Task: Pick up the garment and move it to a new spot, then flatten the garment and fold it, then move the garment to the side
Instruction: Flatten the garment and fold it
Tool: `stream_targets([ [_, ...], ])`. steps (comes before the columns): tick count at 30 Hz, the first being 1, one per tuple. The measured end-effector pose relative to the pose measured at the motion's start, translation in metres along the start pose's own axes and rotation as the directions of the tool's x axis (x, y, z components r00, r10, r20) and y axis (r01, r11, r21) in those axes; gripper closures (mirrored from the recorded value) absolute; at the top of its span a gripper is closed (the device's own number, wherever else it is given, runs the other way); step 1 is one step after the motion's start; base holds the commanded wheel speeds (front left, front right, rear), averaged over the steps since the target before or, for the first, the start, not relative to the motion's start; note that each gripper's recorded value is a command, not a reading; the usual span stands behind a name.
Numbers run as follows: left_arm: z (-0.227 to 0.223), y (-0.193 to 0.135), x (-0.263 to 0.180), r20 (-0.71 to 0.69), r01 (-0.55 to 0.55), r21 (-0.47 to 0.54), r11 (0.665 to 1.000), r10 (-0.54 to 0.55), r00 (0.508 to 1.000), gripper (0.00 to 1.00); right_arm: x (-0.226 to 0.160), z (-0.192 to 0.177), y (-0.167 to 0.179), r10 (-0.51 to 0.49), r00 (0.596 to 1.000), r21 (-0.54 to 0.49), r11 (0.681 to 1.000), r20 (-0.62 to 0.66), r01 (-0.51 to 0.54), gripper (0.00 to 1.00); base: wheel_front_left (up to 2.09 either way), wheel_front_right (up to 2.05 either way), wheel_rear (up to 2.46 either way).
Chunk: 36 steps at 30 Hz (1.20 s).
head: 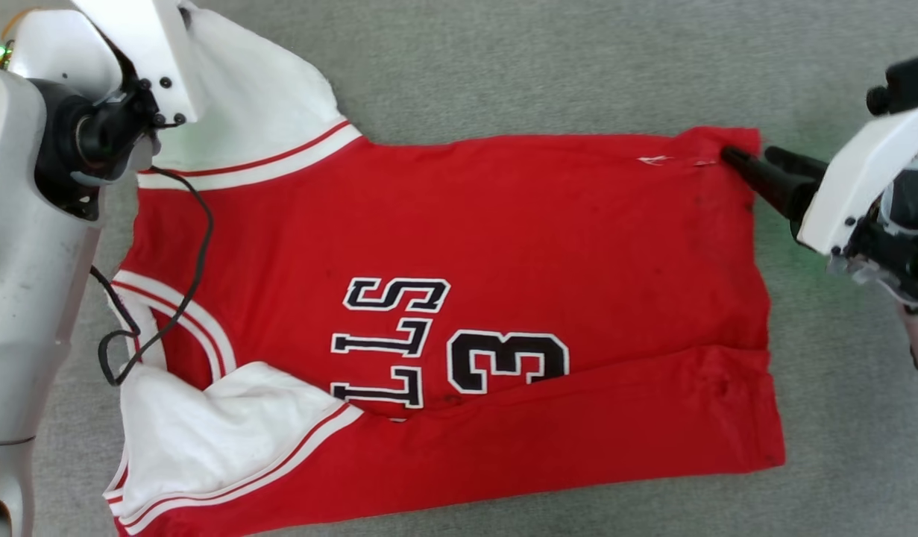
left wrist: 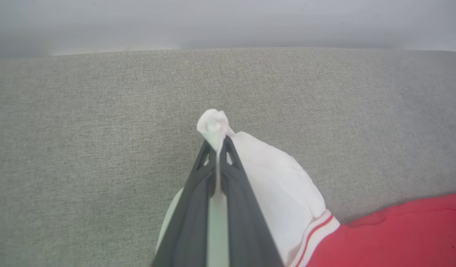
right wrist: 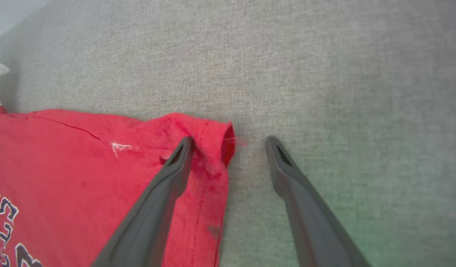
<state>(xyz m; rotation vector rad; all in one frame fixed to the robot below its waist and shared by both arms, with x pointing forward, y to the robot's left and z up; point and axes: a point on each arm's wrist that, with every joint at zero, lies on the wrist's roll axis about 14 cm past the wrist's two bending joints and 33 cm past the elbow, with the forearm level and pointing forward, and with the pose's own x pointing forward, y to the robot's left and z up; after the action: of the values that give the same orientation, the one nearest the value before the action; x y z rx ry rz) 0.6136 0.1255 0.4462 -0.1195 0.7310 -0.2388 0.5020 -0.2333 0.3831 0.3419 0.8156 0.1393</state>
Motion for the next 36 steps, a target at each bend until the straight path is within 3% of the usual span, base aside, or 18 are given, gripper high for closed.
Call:
stream_targets([
  [4,-0.007,0.008,0.003,-0.009,-0.008,-0.003,1.000,0.008,1.000,1.00,0.018,-0.005,0.006,0.012,0.994,-0.025,1.000,-0.107,-0.015,0.00,0.00,0.00,0.00],
  [5,-0.009,0.009,0.004,-0.013,-0.010,-0.006,1.000,0.010,1.000,1.00,0.021,-0.008,0.007,0.010,0.990,-0.031,0.999,-0.138,-0.014,0.25,0.00,0.00,0.00],
  [6,-0.011,0.010,0.004,-0.015,-0.010,-0.008,1.000,0.010,1.000,1.00,0.023,-0.010,0.006,0.005,0.986,-0.038,0.999,-0.166,-0.012,0.67,0.00,0.00,0.00],
  [7,-0.011,0.010,0.005,-0.015,-0.009,-0.007,1.000,0.009,1.000,1.00,0.024,-0.011,0.007,0.004,0.982,-0.048,0.999,-0.188,-0.013,1.00,0.00,0.00,0.00],
  [15,-0.011,0.009,0.000,0.004,0.004,-0.052,0.999,-0.004,1.000,1.00,0.021,-0.005,0.012,-0.011,0.982,-0.119,0.993,-0.189,-0.012,1.00,0.00,0.00,0.00],
  [23,-0.005,0.006,-0.032,0.083,0.036,-0.096,0.995,-0.028,0.996,1.00,-0.011,0.041,0.020,-0.007,1.000,-0.208,0.978,0.011,0.009,1.00,0.00,0.00,0.00],
  [30,-0.016,0.013,-0.077,0.156,0.039,-0.142,0.989,-0.017,0.988,1.00,-0.046,0.029,0.022,0.009,0.997,-0.196,0.981,0.073,0.006,1.00,0.00,0.00,0.00],
  [36,-0.051,0.020,-0.113,0.184,0.030,-0.225,0.974,0.012,0.983,1.00,-0.066,-0.001,0.018,0.016,0.996,-0.143,0.990,0.091,-0.003,1.00,0.00,0.00,0.00],
])
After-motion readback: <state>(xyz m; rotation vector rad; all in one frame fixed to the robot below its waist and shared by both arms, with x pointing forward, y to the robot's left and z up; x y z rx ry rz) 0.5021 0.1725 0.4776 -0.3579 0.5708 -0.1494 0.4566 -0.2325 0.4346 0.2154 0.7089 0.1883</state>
